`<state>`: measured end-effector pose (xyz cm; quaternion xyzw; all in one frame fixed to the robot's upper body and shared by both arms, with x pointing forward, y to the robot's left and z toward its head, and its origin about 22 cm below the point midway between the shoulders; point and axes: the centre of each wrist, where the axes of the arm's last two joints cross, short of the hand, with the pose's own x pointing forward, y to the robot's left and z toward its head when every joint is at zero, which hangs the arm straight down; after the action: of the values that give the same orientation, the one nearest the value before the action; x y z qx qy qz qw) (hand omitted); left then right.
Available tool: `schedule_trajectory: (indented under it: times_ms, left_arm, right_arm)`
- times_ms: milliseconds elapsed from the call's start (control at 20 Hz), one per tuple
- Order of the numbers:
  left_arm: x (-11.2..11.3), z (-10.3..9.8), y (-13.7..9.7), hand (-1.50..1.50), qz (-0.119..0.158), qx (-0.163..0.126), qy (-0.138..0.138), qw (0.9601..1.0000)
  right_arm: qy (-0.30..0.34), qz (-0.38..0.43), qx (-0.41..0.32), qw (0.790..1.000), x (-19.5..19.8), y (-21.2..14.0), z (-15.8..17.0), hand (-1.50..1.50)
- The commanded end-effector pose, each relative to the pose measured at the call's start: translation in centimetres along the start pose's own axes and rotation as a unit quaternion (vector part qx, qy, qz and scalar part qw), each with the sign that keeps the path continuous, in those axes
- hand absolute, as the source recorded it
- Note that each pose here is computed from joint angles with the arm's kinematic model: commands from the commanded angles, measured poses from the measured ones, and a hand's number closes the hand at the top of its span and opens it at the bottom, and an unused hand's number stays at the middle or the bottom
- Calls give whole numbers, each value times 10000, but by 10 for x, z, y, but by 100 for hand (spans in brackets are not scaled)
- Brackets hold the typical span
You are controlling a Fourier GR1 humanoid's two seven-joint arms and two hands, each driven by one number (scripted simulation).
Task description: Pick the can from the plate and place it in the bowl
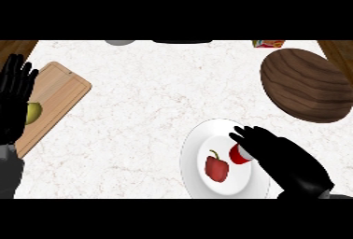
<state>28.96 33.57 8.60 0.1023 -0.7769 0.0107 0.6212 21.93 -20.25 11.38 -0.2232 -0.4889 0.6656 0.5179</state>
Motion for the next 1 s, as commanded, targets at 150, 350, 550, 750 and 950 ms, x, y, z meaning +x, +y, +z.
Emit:
schedule_trajectory:
  times_ms: [150,350,550,750,950]
  left_arm:
    - [2,4,-15,0,-21,92,19,10000]
    - [4,7,-27,0,-13,19,-98,9999]
    - [-1,-23,-8,0,-44,131,51,9999]
    - [3,-4,7,0,-13,16,-19,10000]
    - [-2,1,-9,0,11,11,75,10000]
  right_arm:
    - [-265,-36,25,9996,-13,18,-8,-150]
    - [-464,-112,-68,9988,-15,16,-12,-150]
    - [-305,48,28,9995,-27,10,-22,-150]
    - [-188,92,191,9996,-21,40,-45,-150]
    - [-170,105,173,9996,-29,45,-60,-150]
